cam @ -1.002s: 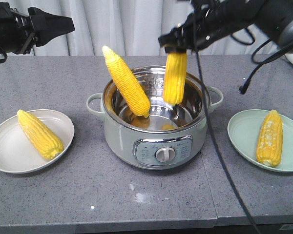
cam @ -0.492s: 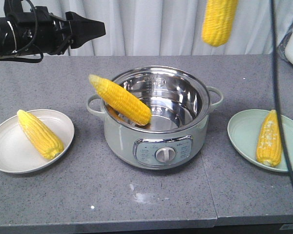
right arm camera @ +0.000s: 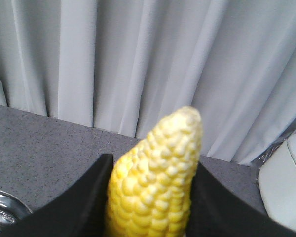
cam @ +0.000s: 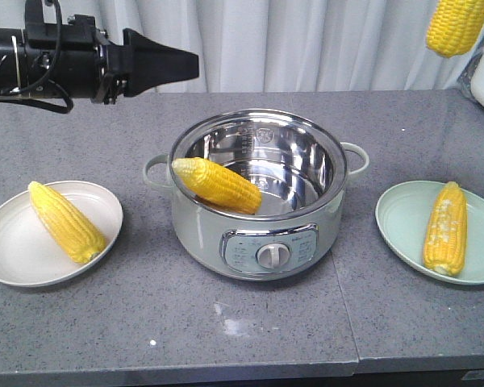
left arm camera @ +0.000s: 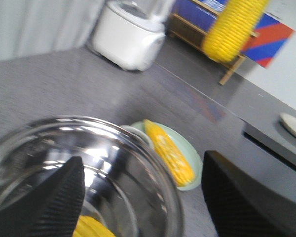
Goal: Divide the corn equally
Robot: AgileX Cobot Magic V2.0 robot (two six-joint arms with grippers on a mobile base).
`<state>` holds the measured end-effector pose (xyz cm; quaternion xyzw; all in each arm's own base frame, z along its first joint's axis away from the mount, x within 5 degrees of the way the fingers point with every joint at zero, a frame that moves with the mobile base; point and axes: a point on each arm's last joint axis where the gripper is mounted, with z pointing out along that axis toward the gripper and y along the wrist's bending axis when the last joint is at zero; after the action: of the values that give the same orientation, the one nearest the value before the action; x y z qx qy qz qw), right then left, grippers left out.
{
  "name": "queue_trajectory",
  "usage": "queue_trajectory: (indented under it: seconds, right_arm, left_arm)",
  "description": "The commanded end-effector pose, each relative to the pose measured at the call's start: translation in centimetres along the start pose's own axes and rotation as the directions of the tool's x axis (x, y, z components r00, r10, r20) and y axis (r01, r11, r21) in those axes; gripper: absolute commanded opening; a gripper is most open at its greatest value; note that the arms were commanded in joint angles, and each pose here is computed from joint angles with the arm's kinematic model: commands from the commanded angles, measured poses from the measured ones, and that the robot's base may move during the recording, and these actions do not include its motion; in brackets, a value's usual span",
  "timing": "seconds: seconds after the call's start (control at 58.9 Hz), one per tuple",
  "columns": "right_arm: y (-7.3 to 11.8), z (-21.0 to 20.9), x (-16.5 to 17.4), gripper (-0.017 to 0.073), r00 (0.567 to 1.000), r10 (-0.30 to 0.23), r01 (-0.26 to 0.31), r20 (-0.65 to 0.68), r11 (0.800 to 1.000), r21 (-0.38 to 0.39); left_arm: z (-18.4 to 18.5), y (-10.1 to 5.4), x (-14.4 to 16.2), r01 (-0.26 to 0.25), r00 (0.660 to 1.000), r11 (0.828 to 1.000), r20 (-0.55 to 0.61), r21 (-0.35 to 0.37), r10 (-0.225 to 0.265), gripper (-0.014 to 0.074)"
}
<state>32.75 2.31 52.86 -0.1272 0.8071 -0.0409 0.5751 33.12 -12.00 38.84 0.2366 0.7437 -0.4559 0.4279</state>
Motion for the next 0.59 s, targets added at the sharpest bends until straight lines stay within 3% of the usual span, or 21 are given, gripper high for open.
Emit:
queue_trajectory:
  seconds: [0.0, 0.238, 0.39, 0.577]
  right_arm:
    - [-0.5, -2.5, -1.8, -0.0009, 0.991, 0.011, -0.014, 0.132, 1.0, 0.023]
    - [-0.3, -2.5, -1.8, -0.0009, 0.99, 0.026, -0.027, 0.136, 1.0, 0.004]
    - [-0.3, -2.5, -1.8, -0.0009, 0.991, 0.027, -0.028, 0.132, 1.0, 0.003]
    - [-0.3, -2.5, -1.8, -0.0009, 0.991, 0.028, -0.028, 0.132, 1.0, 0.002]
  left_arm:
    - [-1.1, -2.9, -0.9, -0.061, 0.998, 0.993, -0.018, 0.098, 0.063, 0.0496]
    - [-0.9, -3.1, 0.8, -0.072, 0.992, 0.979, -0.092, 0.193, 0.091, 0.0496]
    - [-0.4, -1.7, 2.4, -0.097, 0.989, 0.985, -0.095, 0.143, 0.112, 0.0496]
    - [-0.3, -0.9, 2.4, -0.218, 0.973, 0.973, -0.06, 0.079, 0.223, 0.0496]
